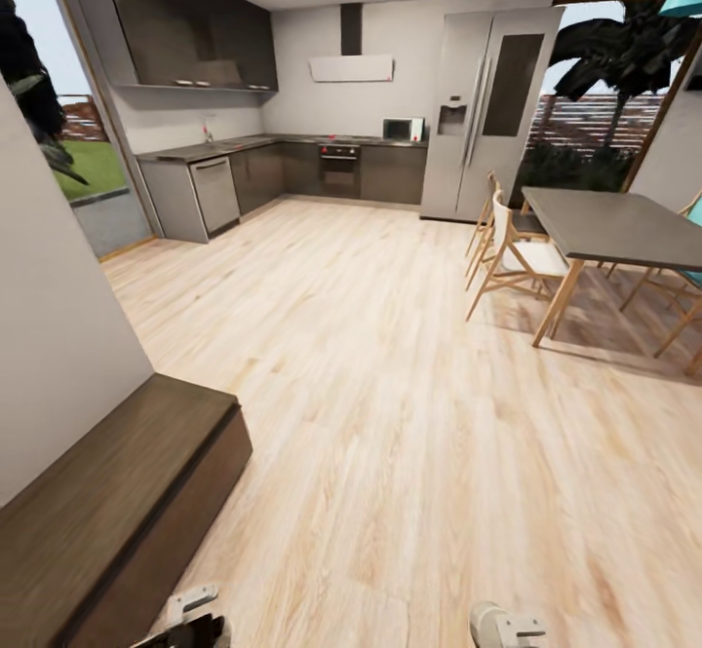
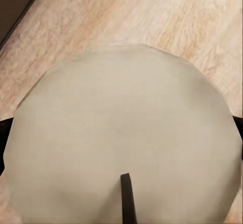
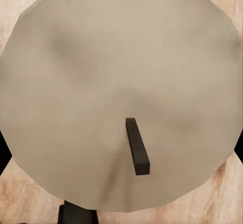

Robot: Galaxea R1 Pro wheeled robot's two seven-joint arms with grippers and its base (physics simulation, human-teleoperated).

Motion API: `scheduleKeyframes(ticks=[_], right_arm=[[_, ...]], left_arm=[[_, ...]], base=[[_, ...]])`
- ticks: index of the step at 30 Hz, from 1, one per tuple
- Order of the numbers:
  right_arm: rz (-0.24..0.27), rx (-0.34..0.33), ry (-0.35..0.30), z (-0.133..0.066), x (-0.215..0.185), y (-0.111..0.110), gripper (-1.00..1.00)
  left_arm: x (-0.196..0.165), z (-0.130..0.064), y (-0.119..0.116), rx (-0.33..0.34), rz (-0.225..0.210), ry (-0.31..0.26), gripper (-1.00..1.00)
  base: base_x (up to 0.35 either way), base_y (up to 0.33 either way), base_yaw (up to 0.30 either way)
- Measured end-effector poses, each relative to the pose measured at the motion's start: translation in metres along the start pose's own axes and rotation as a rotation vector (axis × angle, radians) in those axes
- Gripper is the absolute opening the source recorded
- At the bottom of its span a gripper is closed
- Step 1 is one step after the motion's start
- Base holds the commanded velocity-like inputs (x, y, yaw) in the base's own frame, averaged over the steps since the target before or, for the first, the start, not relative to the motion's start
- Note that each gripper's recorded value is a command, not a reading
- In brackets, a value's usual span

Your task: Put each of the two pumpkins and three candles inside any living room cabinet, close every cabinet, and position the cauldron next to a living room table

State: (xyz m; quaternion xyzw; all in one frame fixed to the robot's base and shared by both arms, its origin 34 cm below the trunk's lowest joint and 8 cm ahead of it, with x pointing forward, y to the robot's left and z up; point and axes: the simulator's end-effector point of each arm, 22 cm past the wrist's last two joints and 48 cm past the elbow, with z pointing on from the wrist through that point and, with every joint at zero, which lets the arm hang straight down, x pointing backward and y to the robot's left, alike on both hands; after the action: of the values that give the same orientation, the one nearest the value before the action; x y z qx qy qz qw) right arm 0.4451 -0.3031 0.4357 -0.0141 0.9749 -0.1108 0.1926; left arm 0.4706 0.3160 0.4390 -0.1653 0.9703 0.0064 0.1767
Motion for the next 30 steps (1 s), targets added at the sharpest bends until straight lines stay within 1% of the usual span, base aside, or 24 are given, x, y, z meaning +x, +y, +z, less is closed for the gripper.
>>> scheduleKeyframes(ticks=[1,3,4,5,6,8,10,13,15,18,30], right_arm=[[-0.001,-0.005,0.000,-0.002,0.000,0.001,-1.00],[-0.001,-0.013,0.002,-0.005,-0.001,0.003,-1.00],[-0.001,-0.014,0.002,-0.007,-0.002,0.003,-1.00],[-0.002,-0.015,0.002,-0.008,-0.002,0.003,-1.00],[-0.002,-0.016,0.002,-0.010,-0.003,0.003,-1.00],[-0.002,-0.016,0.004,-0.013,-0.004,0.002,-1.00],[-0.001,-0.015,0.006,-0.016,-0.004,0.000,-1.00],[0.001,-0.014,0.012,-0.021,-0.003,-0.001,-1.00],[0.005,-0.012,0.028,-0.025,0.007,-0.003,-1.00],[0.002,-0.009,0.028,-0.030,0.011,-0.007,-1.00],[-0.007,-0.014,0.031,-0.047,0.006,-0.009,-1.00]], left_arm=[[-0.002,-0.002,-0.002,0.024,0.001,0.000,-1.00],[0.001,-0.005,-0.001,0.036,0.008,0.010,-1.00],[0.003,-0.007,-0.002,0.038,0.019,0.015,-1.00],[0.007,-0.009,-0.001,0.040,0.052,0.027,-1.00],[0.012,-0.011,-0.001,0.043,0.100,0.039,-1.00],[0.015,-0.014,-0.001,0.048,0.157,0.052,-1.00],[0.016,-0.018,-0.002,0.049,0.176,0.057,-1.00],[0.016,-0.022,-0.003,0.051,0.186,0.062,-1.00],[0.016,-0.025,-0.005,0.047,0.189,0.064,-1.00],[0.016,-0.030,-0.007,0.045,0.190,0.067,-1.00],[0.011,-0.047,-0.007,0.044,0.187,0.071,-1.00]], base=[[0.000,0.000,0.272],[0.000,0.000,0.278],[0.000,0.000,0.281],[0.000,0.000,0.282],[0.000,0.000,0.283],[0.000,0.000,0.283],[0.000,0.000,0.283],[0.000,0.000,0.283],[0.000,0.000,0.283],[0.000,0.000,0.283],[0.000,0.000,0.283]])
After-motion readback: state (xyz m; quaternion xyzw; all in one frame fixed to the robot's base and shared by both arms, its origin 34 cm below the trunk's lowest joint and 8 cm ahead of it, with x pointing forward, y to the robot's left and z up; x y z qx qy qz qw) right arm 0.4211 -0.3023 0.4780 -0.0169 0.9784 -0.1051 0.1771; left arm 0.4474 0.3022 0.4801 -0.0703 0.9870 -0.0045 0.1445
